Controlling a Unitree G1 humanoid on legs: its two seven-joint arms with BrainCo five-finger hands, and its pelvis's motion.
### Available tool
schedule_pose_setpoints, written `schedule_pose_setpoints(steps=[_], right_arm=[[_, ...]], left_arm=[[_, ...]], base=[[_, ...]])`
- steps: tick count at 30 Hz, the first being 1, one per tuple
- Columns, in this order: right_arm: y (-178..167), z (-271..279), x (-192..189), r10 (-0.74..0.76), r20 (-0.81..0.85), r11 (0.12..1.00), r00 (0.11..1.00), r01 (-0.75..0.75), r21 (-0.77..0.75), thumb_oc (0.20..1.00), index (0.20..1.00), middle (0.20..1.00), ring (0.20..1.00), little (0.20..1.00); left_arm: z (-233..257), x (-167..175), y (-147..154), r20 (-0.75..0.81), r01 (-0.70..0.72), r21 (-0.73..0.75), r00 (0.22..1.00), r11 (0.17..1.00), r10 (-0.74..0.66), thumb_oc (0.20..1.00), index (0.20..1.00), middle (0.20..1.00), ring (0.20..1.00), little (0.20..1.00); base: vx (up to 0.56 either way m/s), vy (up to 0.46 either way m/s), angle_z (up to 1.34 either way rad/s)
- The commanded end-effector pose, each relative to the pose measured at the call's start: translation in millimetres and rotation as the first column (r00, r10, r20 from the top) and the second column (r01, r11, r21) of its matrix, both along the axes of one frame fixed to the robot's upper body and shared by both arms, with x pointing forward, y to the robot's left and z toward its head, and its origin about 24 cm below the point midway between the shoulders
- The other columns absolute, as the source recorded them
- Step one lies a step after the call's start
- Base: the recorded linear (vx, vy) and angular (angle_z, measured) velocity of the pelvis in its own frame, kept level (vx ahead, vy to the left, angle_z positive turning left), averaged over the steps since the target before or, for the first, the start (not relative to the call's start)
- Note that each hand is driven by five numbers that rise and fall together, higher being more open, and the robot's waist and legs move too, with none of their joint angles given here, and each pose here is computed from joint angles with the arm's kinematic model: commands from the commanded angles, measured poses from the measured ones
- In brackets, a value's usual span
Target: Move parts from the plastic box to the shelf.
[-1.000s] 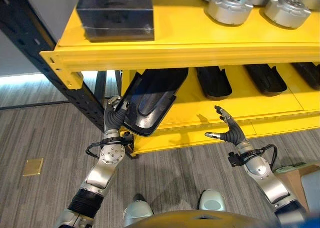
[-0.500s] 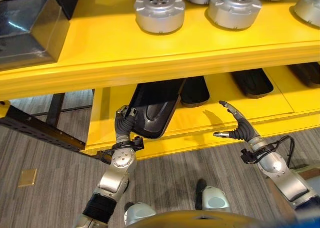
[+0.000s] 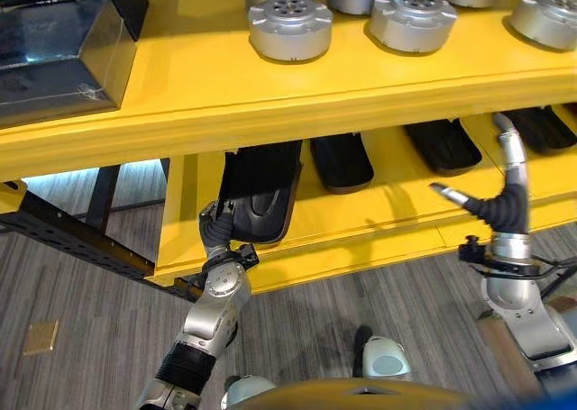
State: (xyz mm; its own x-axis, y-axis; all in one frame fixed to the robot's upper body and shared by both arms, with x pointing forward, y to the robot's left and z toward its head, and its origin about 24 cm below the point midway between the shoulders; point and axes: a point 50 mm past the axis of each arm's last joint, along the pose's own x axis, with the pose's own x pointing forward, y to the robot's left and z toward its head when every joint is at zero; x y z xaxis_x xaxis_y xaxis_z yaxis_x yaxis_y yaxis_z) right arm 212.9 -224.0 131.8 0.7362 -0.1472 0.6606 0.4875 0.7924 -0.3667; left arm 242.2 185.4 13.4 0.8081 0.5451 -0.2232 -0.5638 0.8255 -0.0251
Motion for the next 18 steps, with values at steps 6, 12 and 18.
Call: schedule_pose_setpoints(steps=[6,12,18], right_arm=[[-10,18,-8,-0.063,0.156,0.997,0.986,0.056,0.048,1.0,1.0,1.0,1.0,1.0],[-20,34,-6,-0.109,0.235,0.993,0.966,0.094,0.075,1.0,1.0,1.0,1.0,1.0],[-33,47,0,-0.163,0.276,0.981,0.947,0.126,0.148,1.0,1.0,1.0,1.0,1.0]], left_arm=[[15,9,26,0.095,-0.206,-0.052,0.973,0.977,0.21,0.2,0.2,0.2,0.2,0.2],[32,23,41,0.188,-0.293,-0.009,0.939,0.956,0.289,0.2,0.2,0.2,0.2,0.2],[80,34,45,0.408,-0.319,0.065,0.873,0.946,0.267,0.2,0.2,0.2,0.2,0.2]], base=[[0.0,-0.018,-0.03],[-0.08,0.015,-0.03],[-0.19,0.074,-0.02]])
